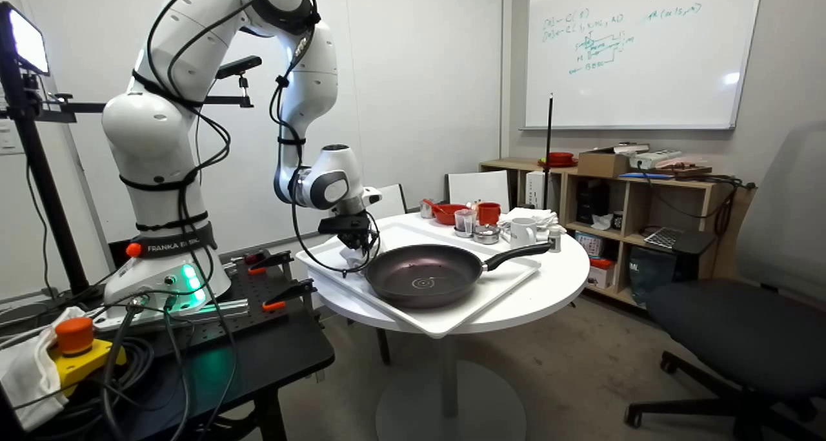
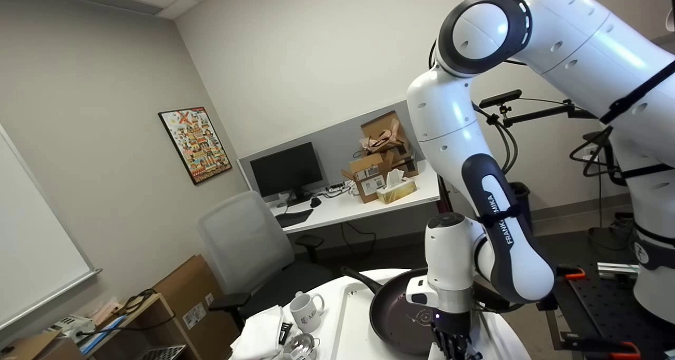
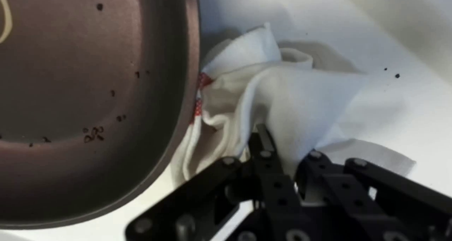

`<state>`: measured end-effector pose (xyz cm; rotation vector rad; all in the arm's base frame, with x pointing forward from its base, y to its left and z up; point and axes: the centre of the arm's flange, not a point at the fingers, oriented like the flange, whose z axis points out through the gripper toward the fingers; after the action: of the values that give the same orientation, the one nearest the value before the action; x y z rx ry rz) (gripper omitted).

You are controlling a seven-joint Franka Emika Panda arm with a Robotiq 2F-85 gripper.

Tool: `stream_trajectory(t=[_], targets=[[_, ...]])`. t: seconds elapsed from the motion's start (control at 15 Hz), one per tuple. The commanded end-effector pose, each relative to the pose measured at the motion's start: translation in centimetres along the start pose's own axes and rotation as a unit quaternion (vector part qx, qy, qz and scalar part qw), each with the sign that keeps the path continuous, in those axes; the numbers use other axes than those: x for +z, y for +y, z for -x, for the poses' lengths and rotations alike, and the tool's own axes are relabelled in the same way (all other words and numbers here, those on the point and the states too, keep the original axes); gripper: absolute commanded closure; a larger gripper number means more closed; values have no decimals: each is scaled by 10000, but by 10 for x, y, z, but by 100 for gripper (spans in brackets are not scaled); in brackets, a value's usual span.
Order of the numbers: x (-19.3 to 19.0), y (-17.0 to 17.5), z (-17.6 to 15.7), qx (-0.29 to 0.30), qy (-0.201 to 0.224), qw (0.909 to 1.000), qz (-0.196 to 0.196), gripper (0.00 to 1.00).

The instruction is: Wipe the pan with the white towel

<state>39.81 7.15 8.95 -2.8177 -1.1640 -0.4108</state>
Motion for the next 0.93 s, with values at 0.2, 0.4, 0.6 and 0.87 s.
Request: stream_trajectory(t=[0.2, 0.4, 0.6, 0.87], targets=[[12, 3, 0, 174, -134, 9997, 99, 61], [8, 2, 2, 149, -143, 9997, 145, 50], [0, -1, 3, 116, -107, 9997, 171, 29], [-16, -15, 2, 6, -14, 9998, 176, 1]])
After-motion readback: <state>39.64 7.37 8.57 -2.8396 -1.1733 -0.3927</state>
